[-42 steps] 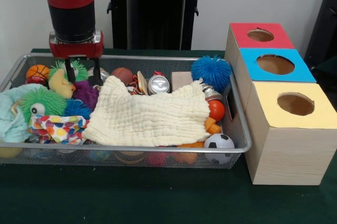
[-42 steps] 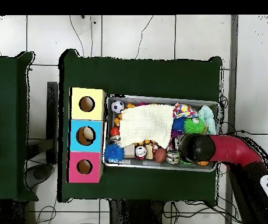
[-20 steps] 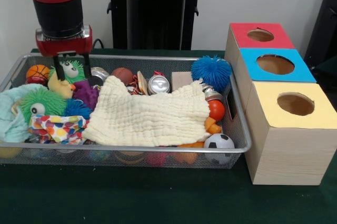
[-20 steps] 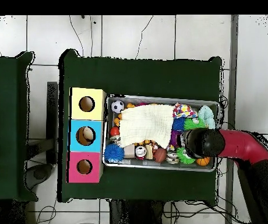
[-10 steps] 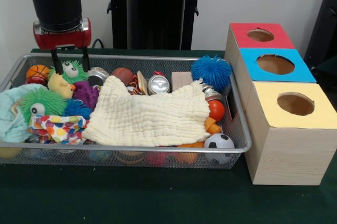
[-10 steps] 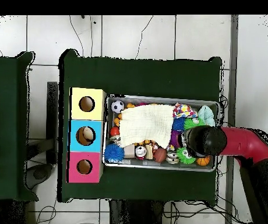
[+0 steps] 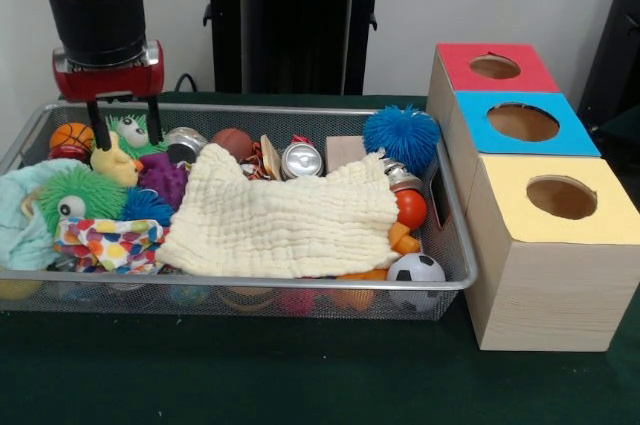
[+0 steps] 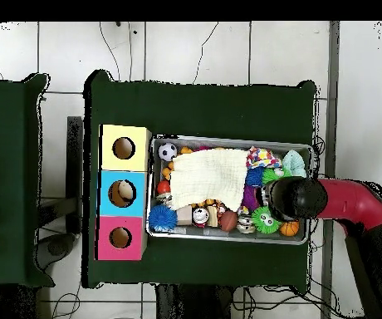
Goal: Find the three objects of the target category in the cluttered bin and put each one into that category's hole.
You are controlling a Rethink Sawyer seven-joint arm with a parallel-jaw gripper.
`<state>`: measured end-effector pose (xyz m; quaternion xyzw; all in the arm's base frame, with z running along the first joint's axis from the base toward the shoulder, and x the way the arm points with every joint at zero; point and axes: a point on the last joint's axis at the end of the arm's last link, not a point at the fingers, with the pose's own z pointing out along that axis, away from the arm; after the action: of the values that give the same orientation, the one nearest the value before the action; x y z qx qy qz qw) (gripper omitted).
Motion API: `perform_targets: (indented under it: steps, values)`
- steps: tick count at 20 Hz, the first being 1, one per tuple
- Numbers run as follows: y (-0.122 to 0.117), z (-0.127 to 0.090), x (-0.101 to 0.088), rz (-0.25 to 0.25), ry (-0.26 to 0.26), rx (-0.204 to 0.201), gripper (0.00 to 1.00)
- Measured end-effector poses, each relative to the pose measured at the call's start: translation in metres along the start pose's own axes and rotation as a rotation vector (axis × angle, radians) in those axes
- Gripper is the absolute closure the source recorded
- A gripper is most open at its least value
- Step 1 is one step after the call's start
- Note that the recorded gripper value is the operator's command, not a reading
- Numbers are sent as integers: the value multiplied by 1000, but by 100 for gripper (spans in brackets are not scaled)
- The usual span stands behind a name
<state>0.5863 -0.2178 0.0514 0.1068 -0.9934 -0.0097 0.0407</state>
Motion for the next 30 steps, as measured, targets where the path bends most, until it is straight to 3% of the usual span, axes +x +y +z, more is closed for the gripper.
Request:
perform_targets:
  steps: [13,21,30]
  values:
    - [-27,27,7,-58,3,21,0]
    - [-22,50,7,-96,17,19,0]
    - [-14,76,-5,-141,50,3,0]
